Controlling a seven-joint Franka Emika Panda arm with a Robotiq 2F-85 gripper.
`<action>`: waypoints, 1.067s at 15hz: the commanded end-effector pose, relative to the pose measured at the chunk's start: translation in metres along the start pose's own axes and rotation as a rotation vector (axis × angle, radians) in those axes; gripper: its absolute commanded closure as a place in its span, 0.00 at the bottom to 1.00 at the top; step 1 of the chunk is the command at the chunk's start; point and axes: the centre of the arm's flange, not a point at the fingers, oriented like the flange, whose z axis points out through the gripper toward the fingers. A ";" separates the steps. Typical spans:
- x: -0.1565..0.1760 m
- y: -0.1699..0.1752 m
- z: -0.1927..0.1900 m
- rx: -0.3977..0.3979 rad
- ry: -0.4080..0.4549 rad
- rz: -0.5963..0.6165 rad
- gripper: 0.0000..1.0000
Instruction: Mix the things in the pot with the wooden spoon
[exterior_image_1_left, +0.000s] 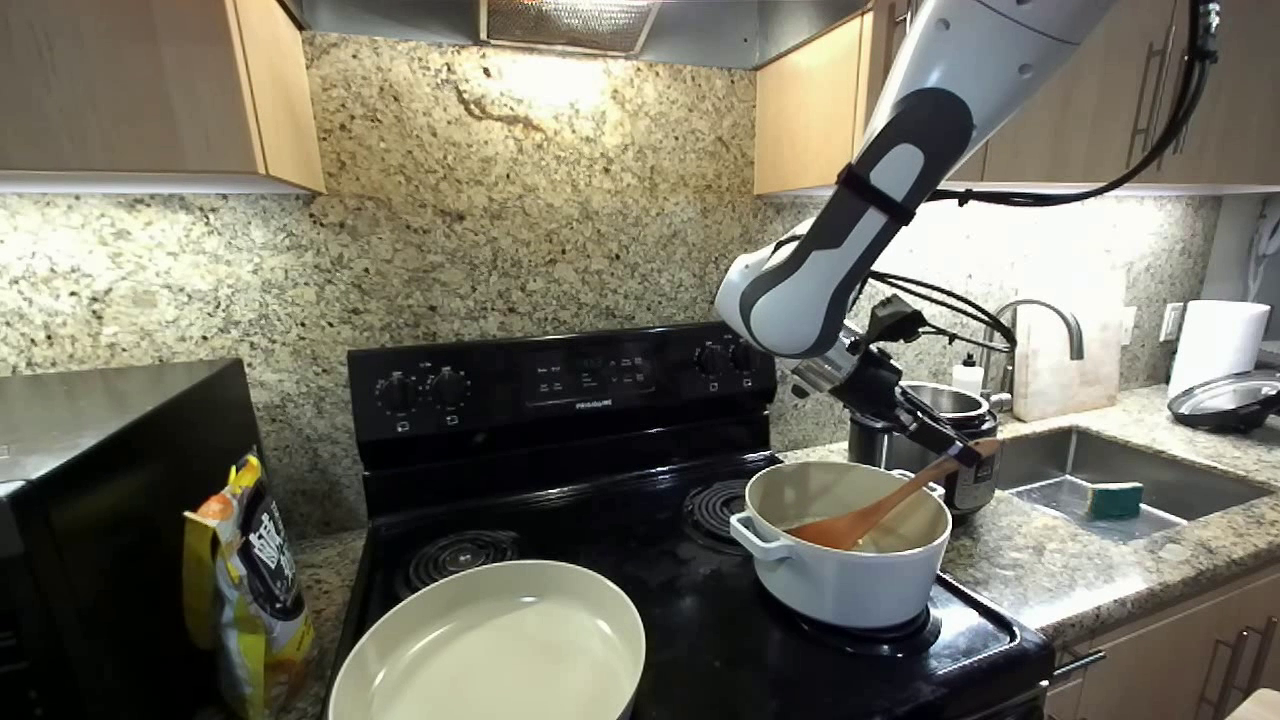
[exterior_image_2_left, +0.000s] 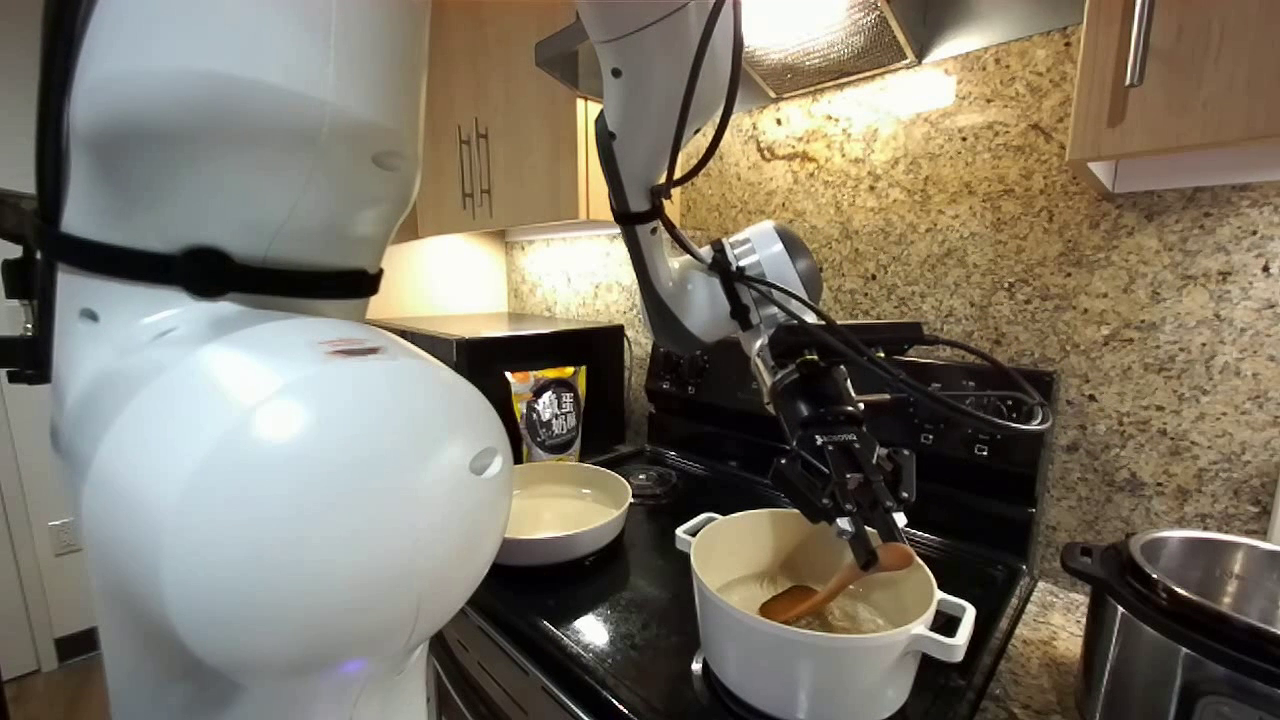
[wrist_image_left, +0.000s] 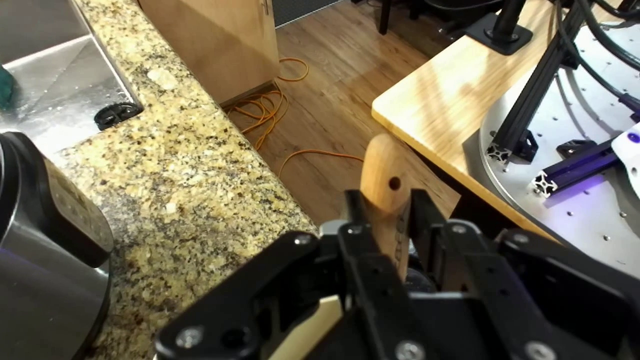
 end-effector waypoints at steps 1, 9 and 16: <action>0.007 0.006 0.011 0.038 0.018 0.003 0.93; 0.035 0.017 0.033 0.138 0.064 0.004 0.93; 0.046 0.013 0.042 0.157 0.068 -0.015 0.42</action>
